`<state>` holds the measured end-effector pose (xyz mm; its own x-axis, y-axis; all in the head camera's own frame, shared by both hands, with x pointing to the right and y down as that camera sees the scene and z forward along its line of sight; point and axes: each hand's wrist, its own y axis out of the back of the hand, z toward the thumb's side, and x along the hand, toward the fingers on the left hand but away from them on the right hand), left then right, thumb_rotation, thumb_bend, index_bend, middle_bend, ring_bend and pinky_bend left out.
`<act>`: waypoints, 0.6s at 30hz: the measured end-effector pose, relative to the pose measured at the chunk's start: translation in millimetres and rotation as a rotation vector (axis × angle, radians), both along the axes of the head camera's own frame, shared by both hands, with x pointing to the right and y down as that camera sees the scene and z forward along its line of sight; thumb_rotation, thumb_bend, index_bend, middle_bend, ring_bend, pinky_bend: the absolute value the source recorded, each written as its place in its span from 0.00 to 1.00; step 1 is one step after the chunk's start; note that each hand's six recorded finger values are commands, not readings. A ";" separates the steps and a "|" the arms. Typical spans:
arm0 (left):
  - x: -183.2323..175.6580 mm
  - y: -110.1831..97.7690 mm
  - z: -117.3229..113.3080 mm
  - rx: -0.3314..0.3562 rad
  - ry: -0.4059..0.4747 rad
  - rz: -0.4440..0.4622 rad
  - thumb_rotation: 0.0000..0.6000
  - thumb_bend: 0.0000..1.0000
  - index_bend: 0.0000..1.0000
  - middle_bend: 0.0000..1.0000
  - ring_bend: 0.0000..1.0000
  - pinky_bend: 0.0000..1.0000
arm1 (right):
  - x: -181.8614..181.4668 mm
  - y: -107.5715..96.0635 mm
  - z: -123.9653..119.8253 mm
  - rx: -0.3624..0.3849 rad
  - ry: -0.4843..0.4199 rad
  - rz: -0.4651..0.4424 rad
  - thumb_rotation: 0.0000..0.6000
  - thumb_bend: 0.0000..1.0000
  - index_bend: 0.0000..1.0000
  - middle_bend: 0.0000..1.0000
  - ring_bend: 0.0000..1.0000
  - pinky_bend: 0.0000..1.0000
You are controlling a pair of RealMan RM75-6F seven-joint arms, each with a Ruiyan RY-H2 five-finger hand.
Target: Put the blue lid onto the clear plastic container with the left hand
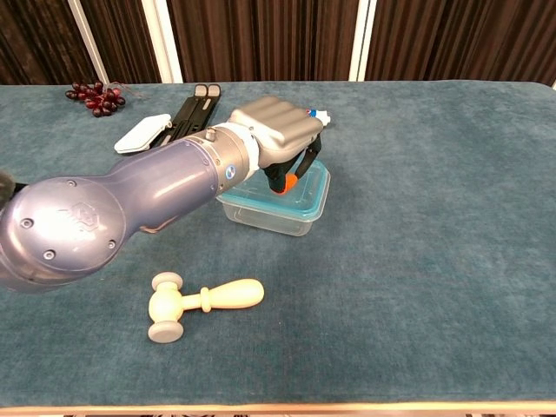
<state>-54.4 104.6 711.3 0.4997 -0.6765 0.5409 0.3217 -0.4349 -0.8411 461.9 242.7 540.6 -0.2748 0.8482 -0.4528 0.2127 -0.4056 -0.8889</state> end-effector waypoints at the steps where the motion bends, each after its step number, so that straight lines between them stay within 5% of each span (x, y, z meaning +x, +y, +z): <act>1: -0.1 -0.1 0.4 0.001 -0.002 0.001 1.00 0.53 0.65 0.53 0.23 0.24 | 0.0 0.0 0.0 0.000 0.000 0.000 1.00 0.35 0.00 0.00 0.00 0.00; 18: 2.7 -0.4 2.2 0.013 -0.006 0.014 1.00 0.53 0.65 0.53 0.23 0.24 | 0.3 0.1 0.3 -0.002 0.001 0.001 1.00 0.35 0.00 0.00 0.00 0.00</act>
